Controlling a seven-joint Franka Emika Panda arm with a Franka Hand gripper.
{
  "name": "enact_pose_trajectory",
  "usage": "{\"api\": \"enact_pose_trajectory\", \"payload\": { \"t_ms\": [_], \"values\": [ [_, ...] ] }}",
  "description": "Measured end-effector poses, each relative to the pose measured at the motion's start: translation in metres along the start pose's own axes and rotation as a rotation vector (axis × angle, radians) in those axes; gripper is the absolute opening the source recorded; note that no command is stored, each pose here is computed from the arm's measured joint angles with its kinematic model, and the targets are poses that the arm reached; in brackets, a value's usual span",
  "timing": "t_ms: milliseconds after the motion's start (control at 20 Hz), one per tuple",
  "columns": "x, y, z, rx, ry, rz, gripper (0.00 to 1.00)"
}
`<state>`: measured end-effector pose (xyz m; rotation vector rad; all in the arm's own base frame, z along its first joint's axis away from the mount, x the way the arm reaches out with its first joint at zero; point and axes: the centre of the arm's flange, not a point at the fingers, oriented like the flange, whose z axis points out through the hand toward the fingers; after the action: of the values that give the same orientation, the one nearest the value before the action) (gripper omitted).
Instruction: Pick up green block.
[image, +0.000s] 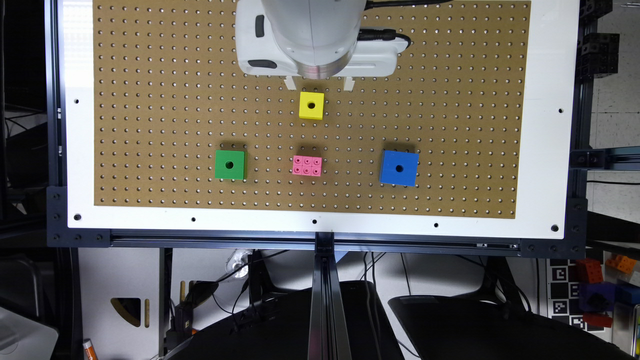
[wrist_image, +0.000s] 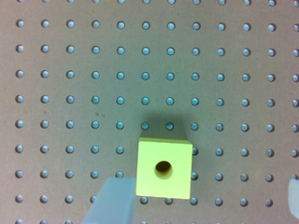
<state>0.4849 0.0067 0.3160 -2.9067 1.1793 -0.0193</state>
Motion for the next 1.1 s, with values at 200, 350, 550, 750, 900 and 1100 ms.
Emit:
{"api": "enact_pose_trajectory", "payload": {
  "t_ms": [200,350,550,750,900,1100],
  "values": [
    [0.0075,0.006,-0.001,0.0005,0.0038,0.0099,1.0],
    [0.0236,0.018,-0.004,0.0047,0.0113,0.0204,1.0],
    [0.0585,0.028,-0.009,0.016,0.0274,0.0284,1.0],
    [0.1055,0.026,0.001,0.0201,0.0357,0.0327,1.0],
    [0.1314,0.025,0.009,0.0207,0.0384,0.0344,1.0],
    [0.1518,0.028,0.011,0.0225,0.0433,0.0366,1.0]
  ]
}}
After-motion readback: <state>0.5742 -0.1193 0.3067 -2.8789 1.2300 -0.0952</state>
